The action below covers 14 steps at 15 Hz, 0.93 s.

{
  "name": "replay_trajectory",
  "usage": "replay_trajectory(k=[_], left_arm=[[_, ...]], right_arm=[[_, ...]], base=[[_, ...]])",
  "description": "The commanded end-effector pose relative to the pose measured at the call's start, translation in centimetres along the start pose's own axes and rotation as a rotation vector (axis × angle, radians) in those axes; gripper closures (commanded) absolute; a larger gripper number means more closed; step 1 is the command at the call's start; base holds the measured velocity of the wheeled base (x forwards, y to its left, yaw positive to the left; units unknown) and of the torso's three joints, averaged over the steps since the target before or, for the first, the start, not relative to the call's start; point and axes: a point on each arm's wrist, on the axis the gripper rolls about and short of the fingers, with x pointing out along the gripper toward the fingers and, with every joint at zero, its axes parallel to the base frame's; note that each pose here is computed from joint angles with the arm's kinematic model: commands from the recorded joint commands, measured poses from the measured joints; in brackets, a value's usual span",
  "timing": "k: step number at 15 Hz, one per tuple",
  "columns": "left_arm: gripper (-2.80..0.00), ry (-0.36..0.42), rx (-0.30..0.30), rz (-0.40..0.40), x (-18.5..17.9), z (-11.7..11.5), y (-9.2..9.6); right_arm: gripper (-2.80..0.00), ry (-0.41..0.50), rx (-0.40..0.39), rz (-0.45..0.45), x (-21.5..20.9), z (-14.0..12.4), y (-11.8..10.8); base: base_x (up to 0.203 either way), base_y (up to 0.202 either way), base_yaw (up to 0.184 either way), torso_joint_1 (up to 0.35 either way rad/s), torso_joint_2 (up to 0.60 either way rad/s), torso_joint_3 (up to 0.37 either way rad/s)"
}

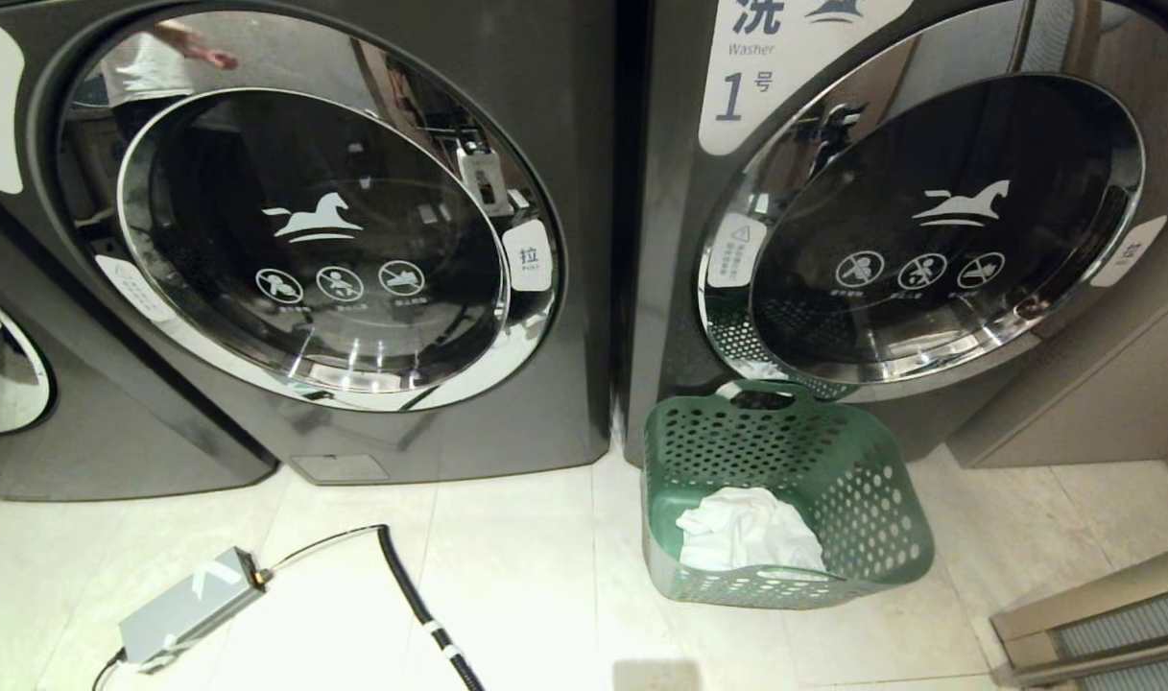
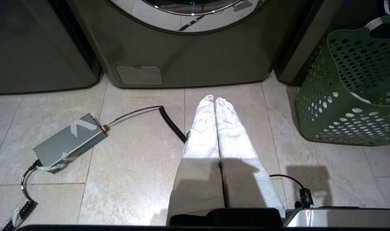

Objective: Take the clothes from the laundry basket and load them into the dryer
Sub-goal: Take the clothes out of the basket

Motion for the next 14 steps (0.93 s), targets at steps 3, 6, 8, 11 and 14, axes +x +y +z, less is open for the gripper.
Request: replay_trajectory(k=[3, 6, 8, 11, 14], left_arm=[[0.00, 0.001, -0.002, 0.001, 0.01, -0.04, 0.00], [0.00, 0.001, -0.002, 0.000, 0.01, -0.04, 0.00], [0.00, 0.001, -0.002, -0.001, 0.01, -0.04, 0.00], [0.00, 0.001, -0.002, 0.000, 0.01, -0.04, 0.00], [0.00, 0.001, -0.002, 0.001, 0.01, -0.04, 0.00]], right_arm=[[0.00, 0.002, -0.001, 0.001, 0.01, -0.01, 0.00], [0.00, 0.002, -0.001, 0.001, 0.00, -0.02, 0.00], [0.00, 0.004, -0.001, 0.001, 0.01, -0.02, 0.00], [0.00, 0.003, -0.004, 0.001, 0.01, 0.00, 0.00], [0.00, 0.003, -0.005, 0.000, 0.01, 0.00, 0.00]], base=[[0.000, 0.000, 0.000, 0.003, 0.00, -0.188], [0.000, 0.000, 0.000, 0.004, 0.00, -0.197], [0.000, 0.000, 0.000, 0.008, 0.00, -0.206], [0.000, 0.000, 0.000, -0.001, 0.00, -0.195], [0.000, 0.000, 0.000, 0.001, 0.00, -0.190]])
